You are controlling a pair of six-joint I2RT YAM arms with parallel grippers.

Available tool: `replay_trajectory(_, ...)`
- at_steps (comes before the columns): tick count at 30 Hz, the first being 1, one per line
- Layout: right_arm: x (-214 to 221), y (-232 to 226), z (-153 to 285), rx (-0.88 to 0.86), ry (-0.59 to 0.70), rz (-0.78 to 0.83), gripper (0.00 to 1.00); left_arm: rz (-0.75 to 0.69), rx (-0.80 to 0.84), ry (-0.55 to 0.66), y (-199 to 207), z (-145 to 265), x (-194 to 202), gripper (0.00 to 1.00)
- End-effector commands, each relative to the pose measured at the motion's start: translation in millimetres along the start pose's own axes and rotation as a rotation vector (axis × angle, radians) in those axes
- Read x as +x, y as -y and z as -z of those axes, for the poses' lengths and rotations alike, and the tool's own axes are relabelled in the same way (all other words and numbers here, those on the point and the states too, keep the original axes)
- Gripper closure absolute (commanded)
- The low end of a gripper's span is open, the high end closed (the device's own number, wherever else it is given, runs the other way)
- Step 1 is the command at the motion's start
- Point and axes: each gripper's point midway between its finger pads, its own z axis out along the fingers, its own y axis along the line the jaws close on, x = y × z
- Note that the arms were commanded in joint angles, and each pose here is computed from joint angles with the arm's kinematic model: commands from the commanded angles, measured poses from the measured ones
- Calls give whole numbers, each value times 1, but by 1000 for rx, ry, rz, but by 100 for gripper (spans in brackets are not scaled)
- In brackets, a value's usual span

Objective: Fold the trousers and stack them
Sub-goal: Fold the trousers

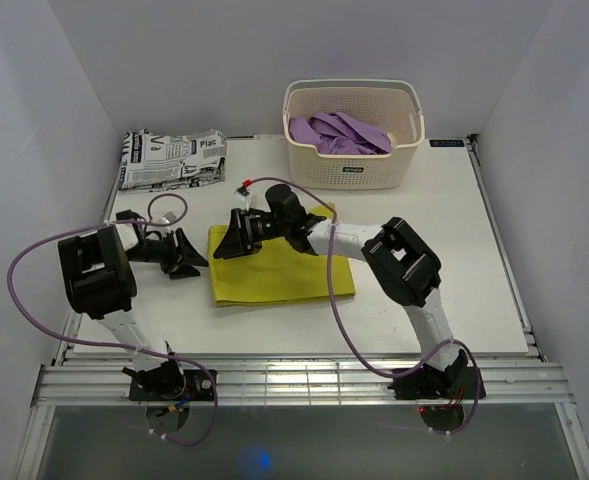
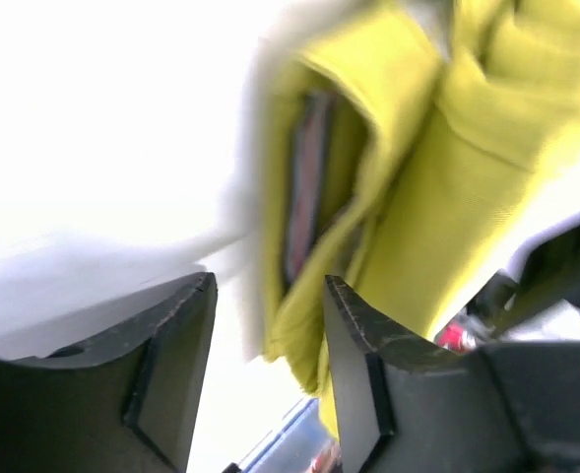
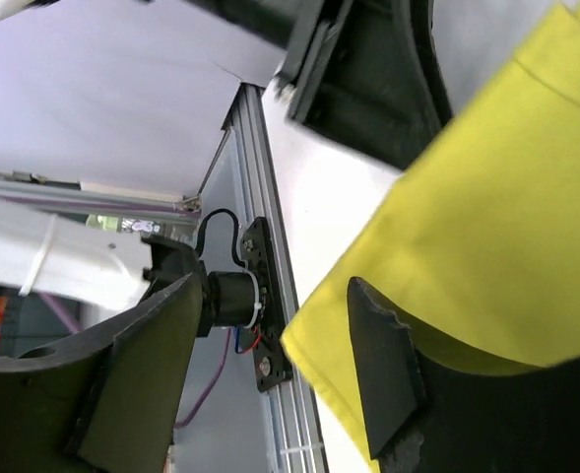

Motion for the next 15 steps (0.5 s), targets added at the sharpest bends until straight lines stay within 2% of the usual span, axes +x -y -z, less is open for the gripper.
replay_trajectory(1, -35, -49, 40, -37, 61, 210, 33, -29, -90, 100, -13, 37, -23, 39)
replay_trajectory(2, -40, -62, 51, -39, 69, 255, 30, -32, -100, 112, -13, 45, -27, 38)
replay_trajectory(6, -47, -63, 91, 31, 54, 449, 20, -102, -110, 165, -7, 68, -30, 35)
replay_trajectory(8, -50, -60, 117, 70, 64, 477, 13, -170, -75, 178, 7, 74, -27, 34)
replay_trajectory(11, -45, -40, 154, 139, 56, 466, 7, -267, -62, 238, 30, 90, -28, 32)
replay_trajectory(15, -34, -13, 204, 196, 61, 356, 4, -377, 2, 322, 71, 113, -31, 32)
